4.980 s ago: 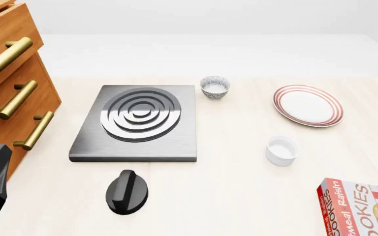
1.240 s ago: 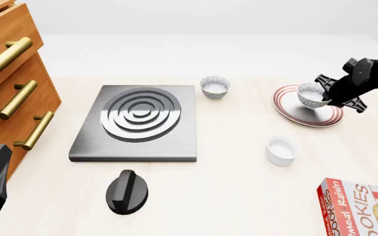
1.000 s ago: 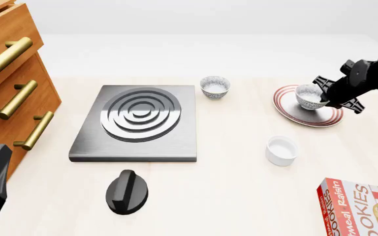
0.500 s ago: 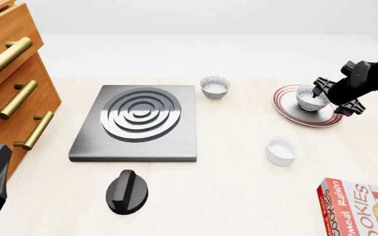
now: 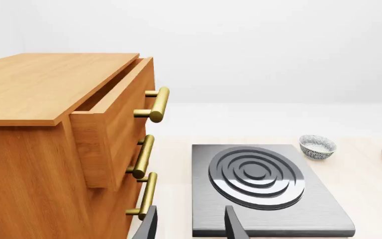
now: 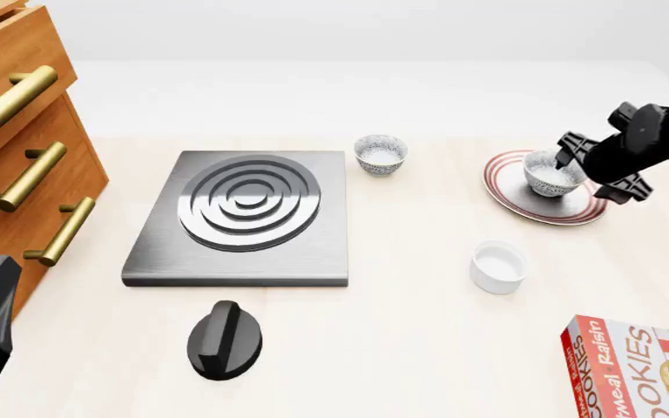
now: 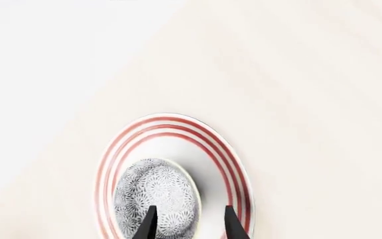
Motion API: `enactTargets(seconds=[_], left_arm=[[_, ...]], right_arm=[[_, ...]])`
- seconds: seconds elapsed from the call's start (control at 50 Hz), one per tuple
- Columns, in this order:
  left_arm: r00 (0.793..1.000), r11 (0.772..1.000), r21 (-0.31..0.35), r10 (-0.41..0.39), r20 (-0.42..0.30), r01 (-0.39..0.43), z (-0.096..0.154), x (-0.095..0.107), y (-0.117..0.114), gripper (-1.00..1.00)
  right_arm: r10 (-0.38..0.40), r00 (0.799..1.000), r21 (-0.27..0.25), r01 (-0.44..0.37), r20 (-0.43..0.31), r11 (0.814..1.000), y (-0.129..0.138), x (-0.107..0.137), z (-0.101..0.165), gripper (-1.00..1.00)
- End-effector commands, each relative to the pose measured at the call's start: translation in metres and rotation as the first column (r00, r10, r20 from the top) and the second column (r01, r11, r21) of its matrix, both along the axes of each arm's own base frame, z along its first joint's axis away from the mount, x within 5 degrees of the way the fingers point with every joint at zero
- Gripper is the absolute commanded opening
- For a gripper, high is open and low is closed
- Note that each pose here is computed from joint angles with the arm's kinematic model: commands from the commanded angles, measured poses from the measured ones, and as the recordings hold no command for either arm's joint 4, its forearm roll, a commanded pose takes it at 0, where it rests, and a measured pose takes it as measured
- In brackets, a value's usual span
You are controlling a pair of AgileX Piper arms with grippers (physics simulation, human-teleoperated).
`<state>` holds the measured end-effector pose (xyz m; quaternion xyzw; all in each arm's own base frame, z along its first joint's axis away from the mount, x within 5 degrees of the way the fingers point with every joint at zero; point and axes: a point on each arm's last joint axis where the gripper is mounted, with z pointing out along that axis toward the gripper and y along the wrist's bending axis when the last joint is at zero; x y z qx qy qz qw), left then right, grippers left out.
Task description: Pick the akita bowl next to the cookies box and place it on the plate.
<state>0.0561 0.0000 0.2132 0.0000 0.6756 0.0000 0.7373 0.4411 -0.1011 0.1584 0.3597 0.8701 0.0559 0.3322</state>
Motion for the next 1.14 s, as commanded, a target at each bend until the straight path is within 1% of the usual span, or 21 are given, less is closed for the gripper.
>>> enactTargets(seconds=[0.02,0.3,0.42,0.46,0.5,0.54,0.6,0.72,0.76,0.8,0.82,0.84,0.86,0.9,0.94,1.0,1.02,1.04,1.1,1.12,1.14], left_arm=[[1.0,1.0,0.0,0.0,0.0,0.0,0.0,0.0,0.0,1.0],[1.0,1.0,0.0,0.0,0.0,0.0,0.0,0.0,0.0,1.0],[1.0,1.0,0.0,0.0,0.0,0.0,0.0,0.0,0.0,1.0],[1.0,1.0,0.0,0.0,0.0,0.0,0.0,0.0,0.0,1.0],[1.0,1.0,0.0,0.0,0.0,0.0,0.0,0.0,0.0,1.0],[1.0,1.0,0.0,0.0,0.0,0.0,0.0,0.0,0.0,1.0],[1.0,1.0,0.0,0.0,0.0,0.0,0.0,0.0,0.0,1.0],[1.0,1.0,0.0,0.0,0.0,0.0,0.0,0.0,0.0,1.0],[1.0,1.0,0.0,0.0,0.0,0.0,0.0,0.0,0.0,1.0],[1.0,1.0,0.0,0.0,0.0,0.0,0.0,0.0,0.0,1.0],[1.0,1.0,0.0,0.0,0.0,0.0,0.0,0.0,0.0,1.0],[1.0,1.0,0.0,0.0,0.0,0.0,0.0,0.0,0.0,1.0],[1.0,1.0,0.0,0.0,0.0,0.0,0.0,0.0,0.0,1.0],[1.0,1.0,0.0,0.0,0.0,0.0,0.0,0.0,0.0,1.0],[1.0,1.0,0.0,0.0,0.0,0.0,0.0,0.0,0.0,1.0],[1.0,1.0,0.0,0.0,0.0,0.0,0.0,0.0,0.0,1.0],[1.0,1.0,0.0,0.0,0.0,0.0,0.0,0.0,0.0,1.0],[1.0,1.0,0.0,0.0,0.0,0.0,0.0,0.0,0.0,1.0],[1.0,1.0,0.0,0.0,0.0,0.0,0.0,0.0,0.0,1.0],[1.0,1.0,0.0,0.0,0.0,0.0,0.0,0.0,0.0,1.0],[1.0,1.0,0.0,0.0,0.0,0.0,0.0,0.0,0.0,1.0]], right_arm=[[0.016,1.0,-0.015,-0.016,0.024,1.0,0.007,-0.02,0.019,1.0],[0.034,0.999,-0.052,-0.033,0.023,0.998,0.004,-0.052,0.041,1.0],[0.071,0.997,-0.09,-0.068,0.04,0.994,0.009,-0.068,0.06,1.0],[0.071,0.997,-0.09,-0.068,0.04,0.994,0.009,-0.068,0.06,1.0],[0.086,0.995,-0.095,-0.081,0.05,0.992,0.015,-0.076,0.065,1.0],[0.098,0.993,-0.12,-0.091,0.06,0.989,0.013,-0.081,0.071,1.0],[0.105,0.992,-0.104,-0.098,0.064,0.99,0.024,-0.088,0.07,1.0],[0.133,0.987,-0.111,-0.123,0.087,0.986,0.037,-0.101,0.077,1.0],[0.151,0.983,-0.127,-0.137,0.106,0.982,0.041,-0.109,0.082,1.0],[0.156,0.981,-0.128,-0.141,0.115,0.982,0.044,-0.113,0.084,1.0],[0.162,0.977,-0.117,-0.147,0.137,0.982,0.053,-0.121,0.086,1.0],[0.165,0.973,-0.123,-0.146,0.16,0.982,0.055,-0.128,0.091,1.0],[0.165,0.973,-0.123,-0.146,0.16,0.982,0.055,-0.129,0.091,1.0],[0.166,0.967,-0.104,-0.148,0.193,0.983,0.066,-0.141,0.091,1.0],[0.164,0.967,-0.093,-0.148,0.197,0.985,0.069,-0.144,0.089,1.0],[0.161,0.957,-0.068,-0.149,0.242,0.986,0.079,-0.158,0.088,1.0],[0.156,0.951,-0.038,-0.152,0.267,0.988,0.088,-0.165,0.085,1.0],[0.152,0.952,-0.023,-0.151,0.267,0.988,0.09,-0.168,0.081,1.0],[0.151,0.945,-0.014,-0.154,0.291,0.988,0.094,-0.177,0.076,1.0],[0.146,0.947,-0.013,-0.149,0.287,0.989,0.093,-0.178,0.073,1.0],[0.136,0.944,0.003,-0.144,0.3,0.99,0.095,-0.183,0.069,1.0]])
